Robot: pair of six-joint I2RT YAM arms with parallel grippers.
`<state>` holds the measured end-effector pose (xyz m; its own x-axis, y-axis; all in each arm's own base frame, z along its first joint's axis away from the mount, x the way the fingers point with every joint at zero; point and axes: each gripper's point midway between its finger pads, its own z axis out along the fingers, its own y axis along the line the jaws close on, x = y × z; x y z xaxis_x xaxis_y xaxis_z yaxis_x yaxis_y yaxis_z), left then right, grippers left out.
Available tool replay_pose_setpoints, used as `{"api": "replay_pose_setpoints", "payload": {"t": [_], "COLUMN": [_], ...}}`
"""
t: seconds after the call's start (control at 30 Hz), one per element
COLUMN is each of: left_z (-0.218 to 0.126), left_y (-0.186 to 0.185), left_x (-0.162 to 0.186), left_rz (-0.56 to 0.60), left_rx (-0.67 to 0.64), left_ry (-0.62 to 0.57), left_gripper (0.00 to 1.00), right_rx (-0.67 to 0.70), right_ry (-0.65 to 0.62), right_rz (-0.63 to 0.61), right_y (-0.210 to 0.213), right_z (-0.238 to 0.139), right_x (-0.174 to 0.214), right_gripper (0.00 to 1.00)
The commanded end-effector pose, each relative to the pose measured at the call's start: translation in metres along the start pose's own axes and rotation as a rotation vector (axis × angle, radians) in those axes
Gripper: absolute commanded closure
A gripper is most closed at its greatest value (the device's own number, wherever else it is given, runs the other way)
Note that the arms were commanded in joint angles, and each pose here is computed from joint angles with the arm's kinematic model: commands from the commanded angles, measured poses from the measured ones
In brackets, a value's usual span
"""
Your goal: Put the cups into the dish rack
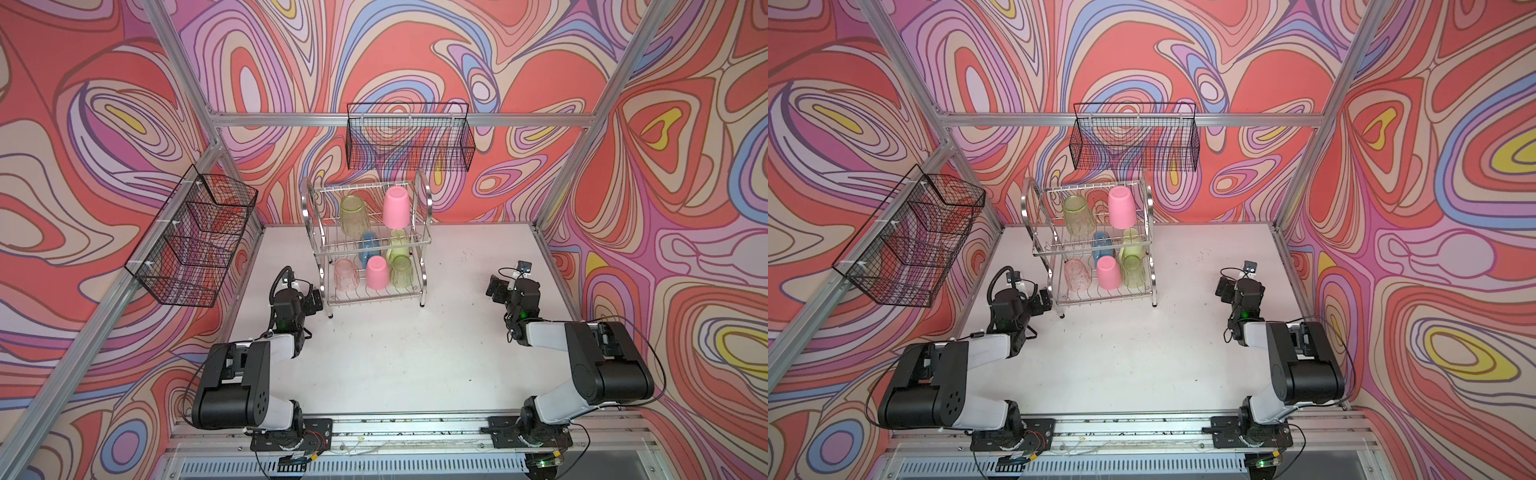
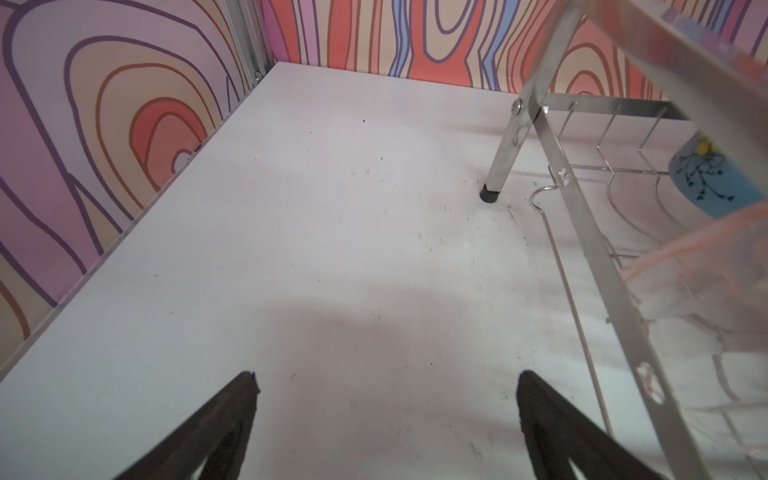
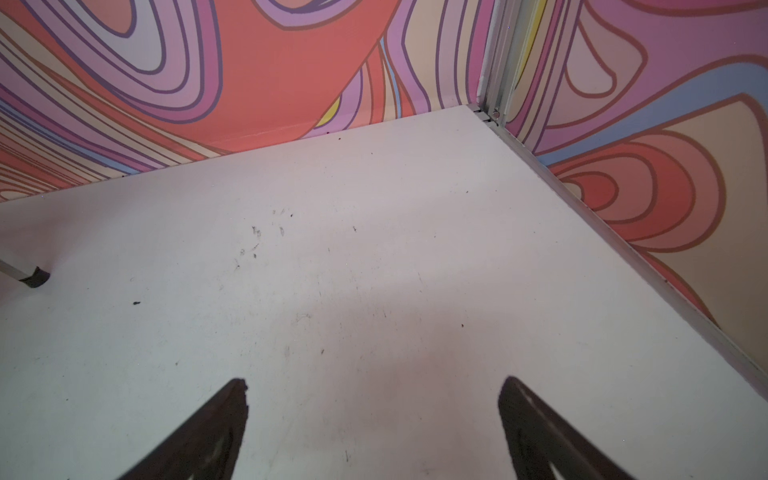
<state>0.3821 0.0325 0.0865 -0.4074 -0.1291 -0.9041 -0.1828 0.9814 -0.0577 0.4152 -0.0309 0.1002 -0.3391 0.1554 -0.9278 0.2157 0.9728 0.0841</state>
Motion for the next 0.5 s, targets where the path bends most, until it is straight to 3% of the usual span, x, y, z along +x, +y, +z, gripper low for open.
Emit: {"api": "replay_pose_setpoints", "payload": {"t": [0.0,0.27,0.47], "left_z": [0.000,-0.002,0.001], "left_y": [-0.006,-0.006,-0.017], "left_x": [-0.011,-0.006,-0.004], "left_rz": [0.035,0.029,0.056], "left_rx": [0.021,0.030,0.087], "left_ry": [-0.085,-0.131,-0.094], "left_gripper": [0.00,0.00,0.00], "right_rx": [-0.009,-0.021,-0.038], "right_ry": [-0.039,-0.075,-0.103], "right_rz": [-0.026,-0.039,-0.043], "right_y": [0.002,0.003,0.004], "right_z": [0.005,0.006,0.003], "right_x": [-0.012,-0.007,-0.004], "right_gripper": [0.03,0.03,0.03]}}
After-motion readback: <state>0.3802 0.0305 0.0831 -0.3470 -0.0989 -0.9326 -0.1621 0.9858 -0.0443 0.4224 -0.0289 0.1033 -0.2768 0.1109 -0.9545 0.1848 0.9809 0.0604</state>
